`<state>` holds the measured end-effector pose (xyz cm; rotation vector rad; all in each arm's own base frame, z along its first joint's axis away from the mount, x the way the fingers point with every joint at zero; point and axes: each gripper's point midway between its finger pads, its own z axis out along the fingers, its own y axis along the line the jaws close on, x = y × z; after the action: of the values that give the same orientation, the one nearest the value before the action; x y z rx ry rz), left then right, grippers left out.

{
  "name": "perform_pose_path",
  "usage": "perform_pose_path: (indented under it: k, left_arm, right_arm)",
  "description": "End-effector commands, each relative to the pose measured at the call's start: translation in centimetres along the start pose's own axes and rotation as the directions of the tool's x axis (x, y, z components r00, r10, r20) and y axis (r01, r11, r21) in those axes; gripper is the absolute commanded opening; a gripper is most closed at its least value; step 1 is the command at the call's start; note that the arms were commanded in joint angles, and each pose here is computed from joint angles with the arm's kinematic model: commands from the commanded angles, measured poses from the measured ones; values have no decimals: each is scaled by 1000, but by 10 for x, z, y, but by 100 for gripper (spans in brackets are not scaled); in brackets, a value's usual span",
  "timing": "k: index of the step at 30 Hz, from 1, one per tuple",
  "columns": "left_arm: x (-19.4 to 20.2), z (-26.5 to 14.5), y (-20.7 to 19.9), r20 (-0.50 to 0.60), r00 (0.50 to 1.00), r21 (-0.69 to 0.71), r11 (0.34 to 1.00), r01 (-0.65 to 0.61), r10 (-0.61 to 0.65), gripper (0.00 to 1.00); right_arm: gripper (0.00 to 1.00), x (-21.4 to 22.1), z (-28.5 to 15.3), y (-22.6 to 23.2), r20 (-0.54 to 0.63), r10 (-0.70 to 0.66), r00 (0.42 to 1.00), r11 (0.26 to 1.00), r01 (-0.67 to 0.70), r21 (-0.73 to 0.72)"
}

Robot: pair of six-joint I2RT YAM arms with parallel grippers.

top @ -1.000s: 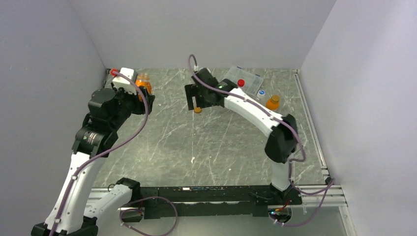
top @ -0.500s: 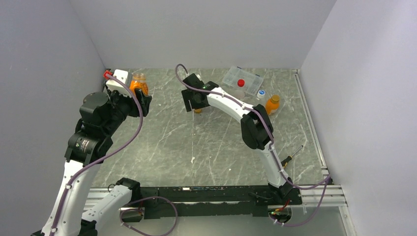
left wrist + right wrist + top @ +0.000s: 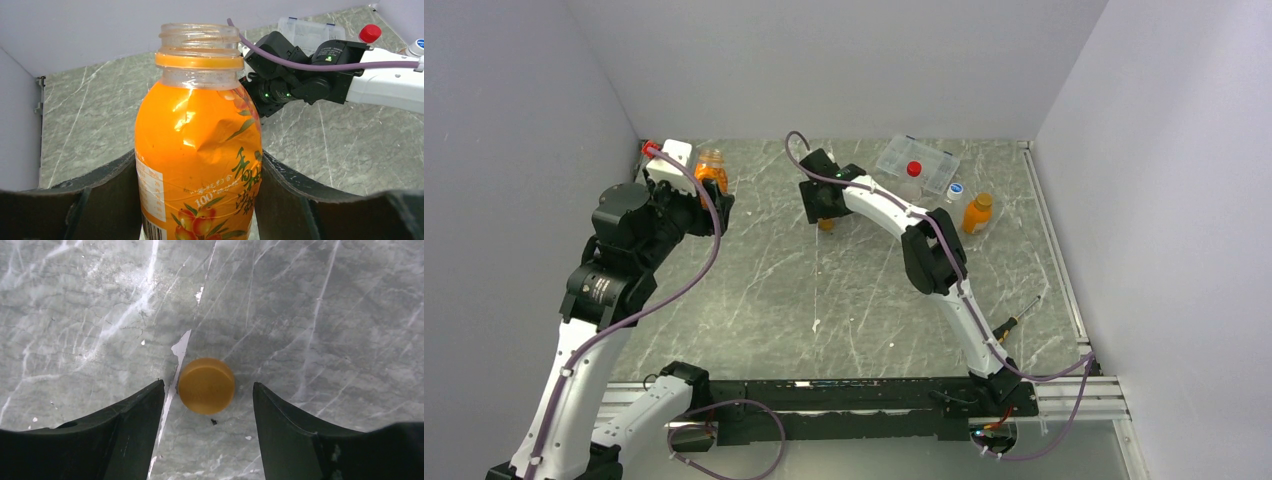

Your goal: Screw on the bottle caps

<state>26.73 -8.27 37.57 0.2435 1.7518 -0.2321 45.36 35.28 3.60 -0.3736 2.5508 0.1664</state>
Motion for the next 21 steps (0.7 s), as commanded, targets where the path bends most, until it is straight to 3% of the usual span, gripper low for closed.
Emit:
perform_pose_path:
  k: [1,6,16,21]
  left_arm:
    - [-20,-2,-3,61,998,19,1000,-15,13,36]
    - [-18,-1,-4,51,998,29,999,-22,20,36]
    - [-12,4,-8,32,999,51,999,-18,16,34]
    - [-9,6,-10,23,1000,62,998,-19,18,33]
  right_arm:
    - [67,-19,-4,5,48,-3,999,1000,4,-19]
    - [60,-17,-1,5,37,5,999,1000,-4,-28]
    - [58,-2,8,6,-2,9,1000,1000,-9,-25]
    - [49,-3,7,7,-2,12,1000,999,-12,-31]
